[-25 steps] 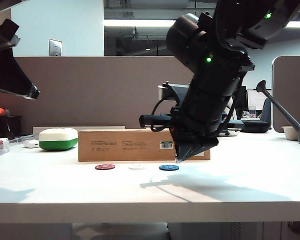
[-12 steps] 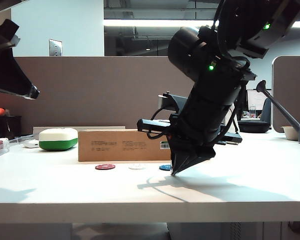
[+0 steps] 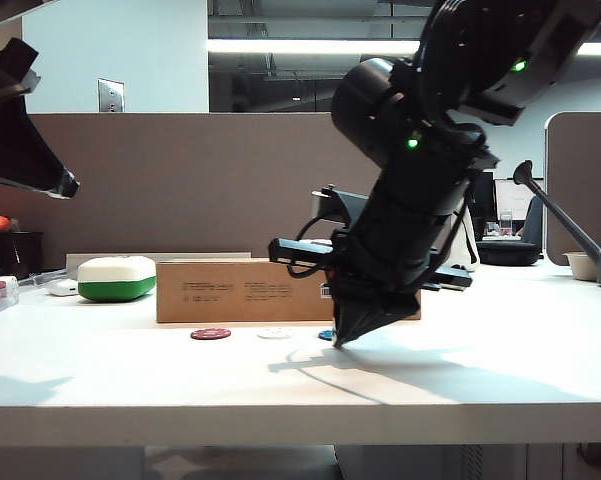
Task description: Push the chip with the highest value in the row forward next to the rectangular box.
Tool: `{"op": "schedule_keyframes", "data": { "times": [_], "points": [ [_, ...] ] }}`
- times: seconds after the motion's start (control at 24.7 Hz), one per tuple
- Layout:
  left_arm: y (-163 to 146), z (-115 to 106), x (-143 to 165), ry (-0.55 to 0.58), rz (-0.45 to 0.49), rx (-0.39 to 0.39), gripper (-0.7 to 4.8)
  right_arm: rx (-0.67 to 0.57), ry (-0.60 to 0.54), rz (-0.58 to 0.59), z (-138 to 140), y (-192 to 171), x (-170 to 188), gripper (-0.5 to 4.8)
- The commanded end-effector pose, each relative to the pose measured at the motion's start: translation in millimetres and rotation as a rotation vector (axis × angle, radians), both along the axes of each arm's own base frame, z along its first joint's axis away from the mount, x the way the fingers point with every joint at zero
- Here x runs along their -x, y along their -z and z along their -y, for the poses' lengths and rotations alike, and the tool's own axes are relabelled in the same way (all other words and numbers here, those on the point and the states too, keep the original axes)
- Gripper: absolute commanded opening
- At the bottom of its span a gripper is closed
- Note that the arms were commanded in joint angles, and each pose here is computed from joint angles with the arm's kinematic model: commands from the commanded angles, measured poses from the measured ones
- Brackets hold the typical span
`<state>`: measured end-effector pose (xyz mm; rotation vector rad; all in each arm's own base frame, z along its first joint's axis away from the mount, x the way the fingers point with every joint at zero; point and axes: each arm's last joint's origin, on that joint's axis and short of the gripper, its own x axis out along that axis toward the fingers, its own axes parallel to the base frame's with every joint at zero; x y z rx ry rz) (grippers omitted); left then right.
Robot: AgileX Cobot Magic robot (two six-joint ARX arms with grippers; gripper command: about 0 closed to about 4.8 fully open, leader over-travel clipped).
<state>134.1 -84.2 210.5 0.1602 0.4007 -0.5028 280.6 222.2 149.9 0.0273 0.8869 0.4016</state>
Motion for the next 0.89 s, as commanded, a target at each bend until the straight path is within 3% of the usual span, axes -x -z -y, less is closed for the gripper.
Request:
{"op": "schedule_keyframes", "data": {
  "times": [0.04, 0.53, 0.89],
  "points": [
    [-1.3, 0.3, -0.3, 0.002, 0.012, 0.008, -0.05, -0.004, 0.000, 0.000, -4.7, -1.1, -4.5, -0.06],
    [-1.3, 0.4, -0.2, 0.002, 0.012, 0.008, -0.05, 0.065, 0.050, 0.034, -5.4, -7.7, -9.9, -0.05],
    [-1.4, 0.4, -0.2, 0.002, 0.012, 0.008, -0.05, 0.030, 0.034, 0.001, -2.8, 0.3, -18.6, -0.05]
  ]
}}
